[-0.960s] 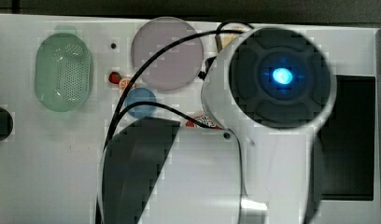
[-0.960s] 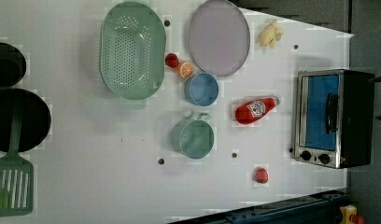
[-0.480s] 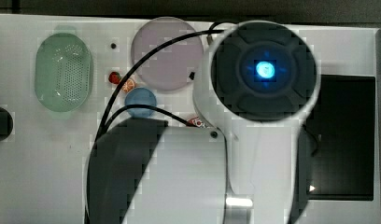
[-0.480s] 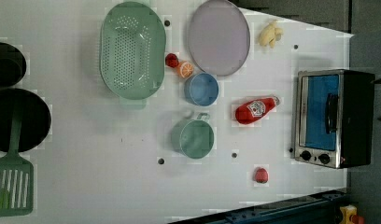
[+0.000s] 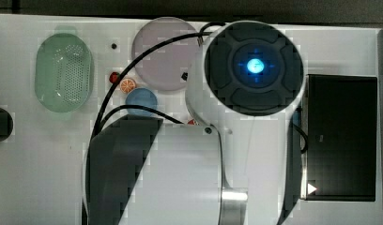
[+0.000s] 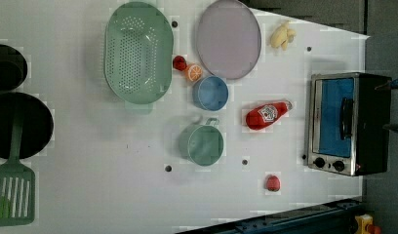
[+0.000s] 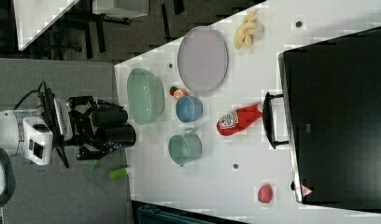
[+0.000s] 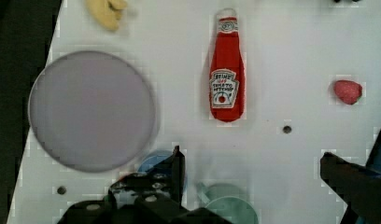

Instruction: Pick Ketchup from oven and place it on table.

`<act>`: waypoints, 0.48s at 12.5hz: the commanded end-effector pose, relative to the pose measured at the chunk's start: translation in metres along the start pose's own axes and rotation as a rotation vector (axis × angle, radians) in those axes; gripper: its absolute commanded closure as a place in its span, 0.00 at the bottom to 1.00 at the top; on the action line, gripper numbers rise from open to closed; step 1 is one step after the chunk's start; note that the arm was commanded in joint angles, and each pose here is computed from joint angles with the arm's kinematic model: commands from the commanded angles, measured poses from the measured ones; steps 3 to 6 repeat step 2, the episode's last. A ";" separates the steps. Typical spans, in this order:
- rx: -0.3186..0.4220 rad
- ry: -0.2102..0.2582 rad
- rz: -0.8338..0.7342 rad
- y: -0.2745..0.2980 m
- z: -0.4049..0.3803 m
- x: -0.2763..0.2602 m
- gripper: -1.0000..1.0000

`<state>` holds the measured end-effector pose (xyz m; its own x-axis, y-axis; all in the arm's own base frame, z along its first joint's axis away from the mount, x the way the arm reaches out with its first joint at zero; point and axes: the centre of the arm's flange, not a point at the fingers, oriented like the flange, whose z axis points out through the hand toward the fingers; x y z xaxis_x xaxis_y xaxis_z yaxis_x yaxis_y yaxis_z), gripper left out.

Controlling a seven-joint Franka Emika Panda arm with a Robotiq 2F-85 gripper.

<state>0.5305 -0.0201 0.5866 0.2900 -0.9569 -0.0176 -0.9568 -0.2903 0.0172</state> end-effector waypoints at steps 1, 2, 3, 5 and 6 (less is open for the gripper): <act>0.019 0.011 0.044 0.002 -0.004 0.010 0.00; 0.019 0.011 0.044 0.002 -0.004 0.010 0.00; 0.019 0.011 0.044 0.002 -0.004 0.010 0.00; 0.019 0.011 0.044 0.002 -0.004 0.010 0.00; 0.019 0.011 0.044 0.002 -0.004 0.010 0.00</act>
